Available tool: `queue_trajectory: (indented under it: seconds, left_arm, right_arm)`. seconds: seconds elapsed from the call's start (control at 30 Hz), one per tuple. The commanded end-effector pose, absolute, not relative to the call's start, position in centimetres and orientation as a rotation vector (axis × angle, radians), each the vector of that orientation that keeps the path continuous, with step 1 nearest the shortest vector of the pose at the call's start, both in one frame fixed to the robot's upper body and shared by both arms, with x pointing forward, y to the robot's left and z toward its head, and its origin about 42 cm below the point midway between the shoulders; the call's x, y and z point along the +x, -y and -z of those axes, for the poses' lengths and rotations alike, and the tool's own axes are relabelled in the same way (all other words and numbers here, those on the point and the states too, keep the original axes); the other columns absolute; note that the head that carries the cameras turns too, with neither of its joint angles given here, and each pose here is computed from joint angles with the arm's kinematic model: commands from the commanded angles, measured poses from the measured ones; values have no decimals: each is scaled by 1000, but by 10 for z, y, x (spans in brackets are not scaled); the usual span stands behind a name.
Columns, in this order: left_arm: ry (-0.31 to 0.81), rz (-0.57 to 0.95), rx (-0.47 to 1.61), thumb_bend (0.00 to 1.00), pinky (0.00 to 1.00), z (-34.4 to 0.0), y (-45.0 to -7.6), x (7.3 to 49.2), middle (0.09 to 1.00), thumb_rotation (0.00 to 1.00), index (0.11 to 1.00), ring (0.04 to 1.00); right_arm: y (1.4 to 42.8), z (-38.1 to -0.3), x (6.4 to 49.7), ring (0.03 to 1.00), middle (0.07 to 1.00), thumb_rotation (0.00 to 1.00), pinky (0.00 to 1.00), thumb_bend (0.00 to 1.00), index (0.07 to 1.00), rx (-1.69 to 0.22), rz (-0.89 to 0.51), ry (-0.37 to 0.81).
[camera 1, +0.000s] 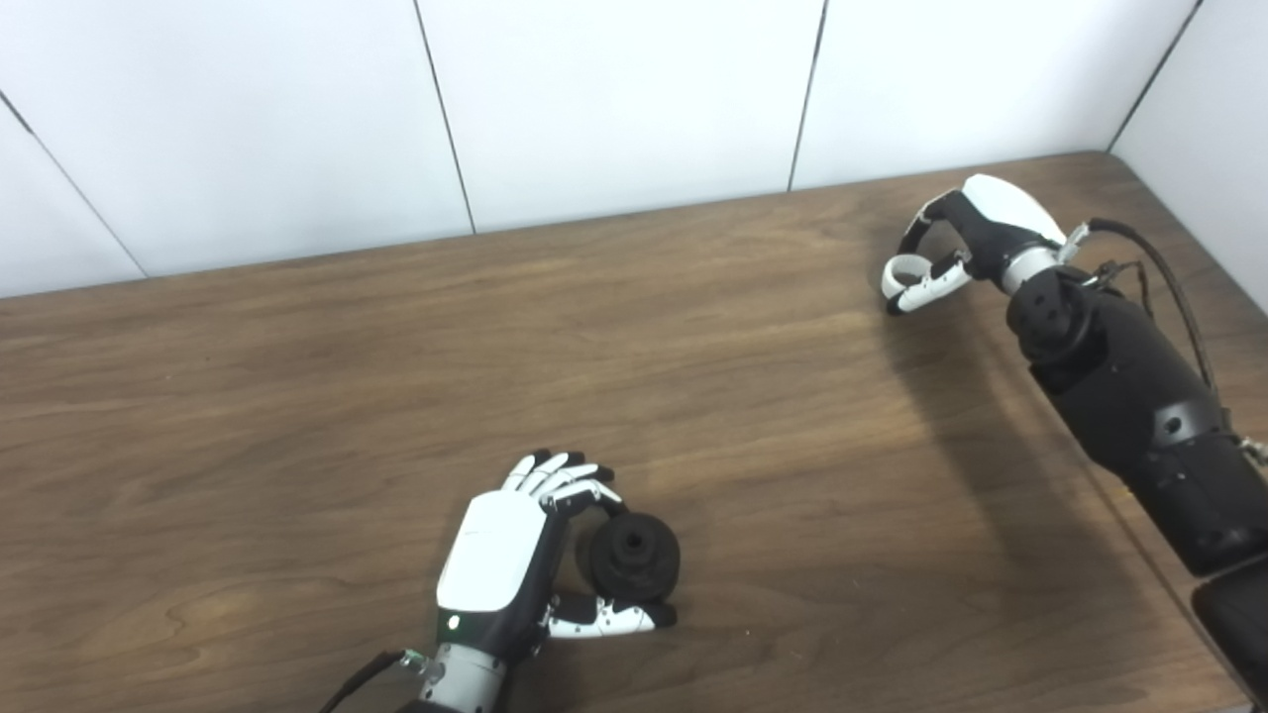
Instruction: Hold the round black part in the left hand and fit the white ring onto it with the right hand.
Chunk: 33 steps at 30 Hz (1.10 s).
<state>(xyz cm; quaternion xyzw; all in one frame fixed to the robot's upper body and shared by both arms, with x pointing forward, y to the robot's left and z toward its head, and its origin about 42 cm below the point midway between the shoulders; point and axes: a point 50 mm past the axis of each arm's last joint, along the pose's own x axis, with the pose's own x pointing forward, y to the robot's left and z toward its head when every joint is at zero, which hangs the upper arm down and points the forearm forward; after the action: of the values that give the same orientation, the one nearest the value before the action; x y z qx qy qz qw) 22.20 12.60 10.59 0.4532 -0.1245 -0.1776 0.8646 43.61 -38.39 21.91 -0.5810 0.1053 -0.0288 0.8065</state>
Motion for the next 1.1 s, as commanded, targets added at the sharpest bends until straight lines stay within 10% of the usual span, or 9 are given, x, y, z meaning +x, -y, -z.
queue_trajectory:
  seconds: [0.0, 1.07]
  left_arm:
    - [119, 466, 1011, 524, 929, -79, -132, 207, 768, 54, 484, 849]
    - [133, 472, 996, 524, 926, -83, -118, 209, 760, 54, 484, 849]
  right_arm:
    - [388, -253, 440, 909, 807, 140, 1000, 522, 486, -1293, 112, -110]
    - [248, -338, 346, 888, 805, 144, 1000, 524, 484, -1418, -410, 248]
